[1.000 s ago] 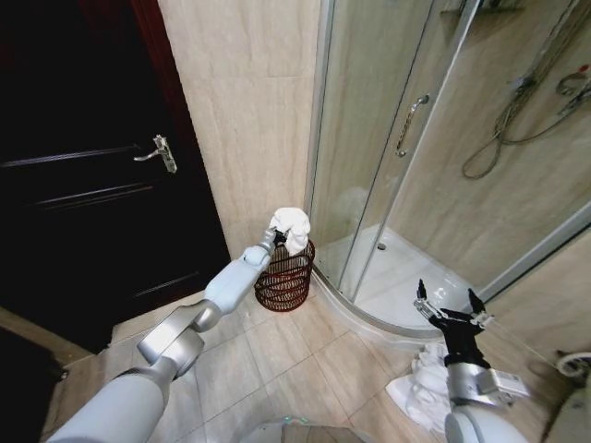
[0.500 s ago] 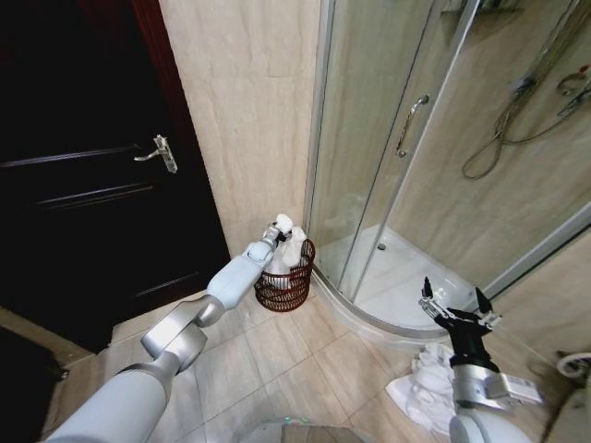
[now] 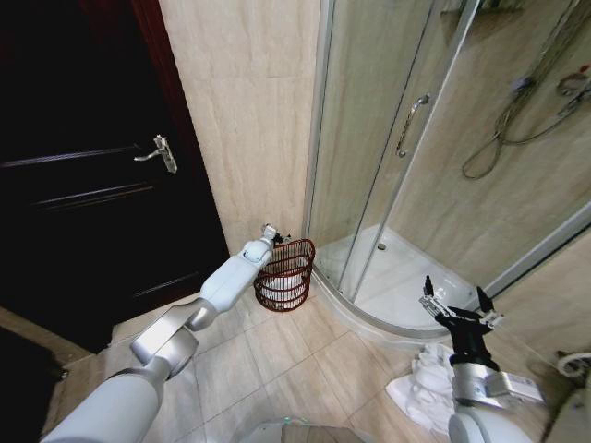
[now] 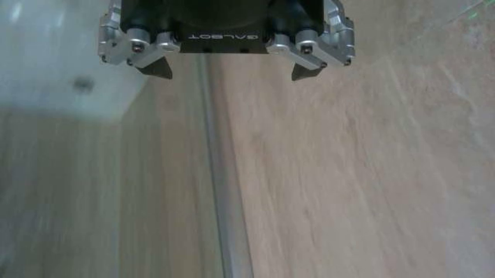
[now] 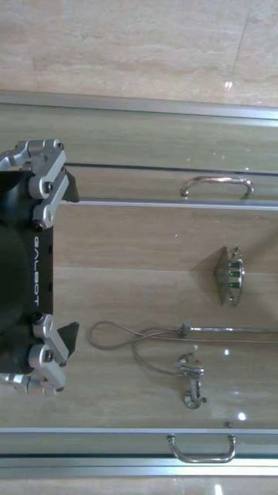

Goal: Discard the used towel into the hamper.

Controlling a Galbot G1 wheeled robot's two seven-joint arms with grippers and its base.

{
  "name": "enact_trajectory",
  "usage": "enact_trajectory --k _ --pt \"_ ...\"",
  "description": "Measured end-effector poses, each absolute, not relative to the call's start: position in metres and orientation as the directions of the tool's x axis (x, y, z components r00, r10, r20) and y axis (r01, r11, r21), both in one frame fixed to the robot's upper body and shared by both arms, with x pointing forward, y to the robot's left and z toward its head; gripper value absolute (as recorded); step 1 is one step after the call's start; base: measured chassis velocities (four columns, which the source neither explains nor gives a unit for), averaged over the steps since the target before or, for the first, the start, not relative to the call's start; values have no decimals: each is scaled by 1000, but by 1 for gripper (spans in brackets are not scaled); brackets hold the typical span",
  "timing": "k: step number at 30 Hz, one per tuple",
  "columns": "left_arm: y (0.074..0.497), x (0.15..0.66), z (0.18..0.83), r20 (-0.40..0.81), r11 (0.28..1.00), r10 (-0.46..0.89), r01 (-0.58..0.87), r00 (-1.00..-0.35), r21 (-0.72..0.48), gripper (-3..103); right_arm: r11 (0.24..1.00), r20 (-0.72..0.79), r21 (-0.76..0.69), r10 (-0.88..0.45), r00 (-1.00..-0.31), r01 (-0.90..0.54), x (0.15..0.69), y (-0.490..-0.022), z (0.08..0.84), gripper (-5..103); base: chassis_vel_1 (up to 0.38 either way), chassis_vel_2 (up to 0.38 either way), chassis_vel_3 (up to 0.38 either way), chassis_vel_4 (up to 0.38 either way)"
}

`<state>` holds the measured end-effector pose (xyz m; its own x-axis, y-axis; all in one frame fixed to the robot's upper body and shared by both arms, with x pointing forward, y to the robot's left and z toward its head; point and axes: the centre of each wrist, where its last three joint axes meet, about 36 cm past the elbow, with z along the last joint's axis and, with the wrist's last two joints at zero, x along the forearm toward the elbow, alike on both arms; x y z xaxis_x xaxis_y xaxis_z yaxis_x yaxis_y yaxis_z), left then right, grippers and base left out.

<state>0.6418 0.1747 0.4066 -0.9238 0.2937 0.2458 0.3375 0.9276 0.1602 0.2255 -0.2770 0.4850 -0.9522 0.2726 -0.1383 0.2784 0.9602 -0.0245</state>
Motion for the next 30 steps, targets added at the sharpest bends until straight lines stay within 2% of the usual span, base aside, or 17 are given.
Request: enact_trajectory --k 2,7,11,14,20,21,24,30 --pt "185 619 401 185 942 281 308 -942 136 100 962 -136 -17 269 -953 274 229 -275 485 100 0 0 0 0" --pt "213 584 400 141 957 256 271 -956 100 100 964 -121 -13 262 -957 266 230 -273 488 100 0 0 0 0" --pt "249 530 404 69 969 238 242 -969 57 100 966 -81 -11 255 -963 257 230 -271 493 100 0 0 0 0" --pt "259 509 408 37 974 221 222 -975 38 100 968 -69 -16 249 -966 251 234 -274 492 100 0 0 0 0" --pt "274 421 421 -58 990 134 136 -989 -41 100 973 -55 -62 218 -974 221 242 -284 488 100 0 0 0 0" --pt "274 421 421 -58 990 134 136 -989 -41 100 973 -55 -62 218 -974 221 242 -284 488 100 0 0 0 0" --pt "293 371 425 -106 996 66 71 -992 -50 100 978 -50 -75 193 -980 197 240 -283 486 100 0 0 0 0" --pt "318 338 428 -141 999 -18 -12 -990 -44 100 977 -68 -88 186 -980 192 235 -278 486 100 0 0 0 0"
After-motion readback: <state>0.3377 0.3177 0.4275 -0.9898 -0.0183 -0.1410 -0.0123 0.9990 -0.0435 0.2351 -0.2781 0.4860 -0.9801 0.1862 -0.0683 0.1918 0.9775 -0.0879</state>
